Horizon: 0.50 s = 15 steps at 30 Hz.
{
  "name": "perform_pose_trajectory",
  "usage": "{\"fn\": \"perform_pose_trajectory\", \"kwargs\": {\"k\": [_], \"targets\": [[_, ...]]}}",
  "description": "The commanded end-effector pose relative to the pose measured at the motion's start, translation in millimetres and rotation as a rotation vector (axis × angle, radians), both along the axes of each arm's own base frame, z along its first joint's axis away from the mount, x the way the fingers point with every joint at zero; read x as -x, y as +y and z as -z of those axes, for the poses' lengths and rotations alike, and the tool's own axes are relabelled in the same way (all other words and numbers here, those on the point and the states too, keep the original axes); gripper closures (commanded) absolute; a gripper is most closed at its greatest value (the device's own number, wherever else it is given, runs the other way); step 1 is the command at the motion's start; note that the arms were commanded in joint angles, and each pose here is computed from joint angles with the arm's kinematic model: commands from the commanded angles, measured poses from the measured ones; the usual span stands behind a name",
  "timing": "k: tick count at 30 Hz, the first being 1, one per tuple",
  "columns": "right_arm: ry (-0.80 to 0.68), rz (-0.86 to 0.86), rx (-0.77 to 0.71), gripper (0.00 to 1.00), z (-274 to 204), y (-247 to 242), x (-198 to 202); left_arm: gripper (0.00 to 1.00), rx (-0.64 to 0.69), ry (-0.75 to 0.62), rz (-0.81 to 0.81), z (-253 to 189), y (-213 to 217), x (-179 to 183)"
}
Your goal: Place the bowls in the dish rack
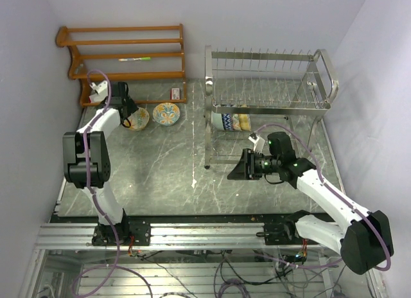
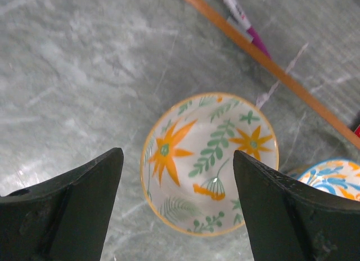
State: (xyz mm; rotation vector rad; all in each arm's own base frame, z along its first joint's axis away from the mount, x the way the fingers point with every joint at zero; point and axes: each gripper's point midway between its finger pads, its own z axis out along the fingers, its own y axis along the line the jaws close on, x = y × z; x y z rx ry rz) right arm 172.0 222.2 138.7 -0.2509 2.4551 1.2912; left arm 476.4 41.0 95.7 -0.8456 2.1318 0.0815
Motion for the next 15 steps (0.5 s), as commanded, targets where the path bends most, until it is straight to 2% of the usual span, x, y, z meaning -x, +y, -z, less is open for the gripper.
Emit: {"fn": "perform_pose_trajectory", "kwargs": {"k": [1,7,15], "targets": [[-0.037,-0.01,-0.017,0.51,-9.2,2.5,-5.7,0.07,-0.127,-0.066,0.084,-27.3,19.8,-37.4],[-0.033,0.022,-0.006,0.51,-9.5,-1.1,-5.1,0.09,-0.162,-0.039,0.259,-28.1,28.1,-48.0],[-0.025,0.053,-0.021,0.51,-10.6,-1.2,-6.1,0.1,-0.094,0.001,0.484,-0.1,15.3,-18.8]]}}
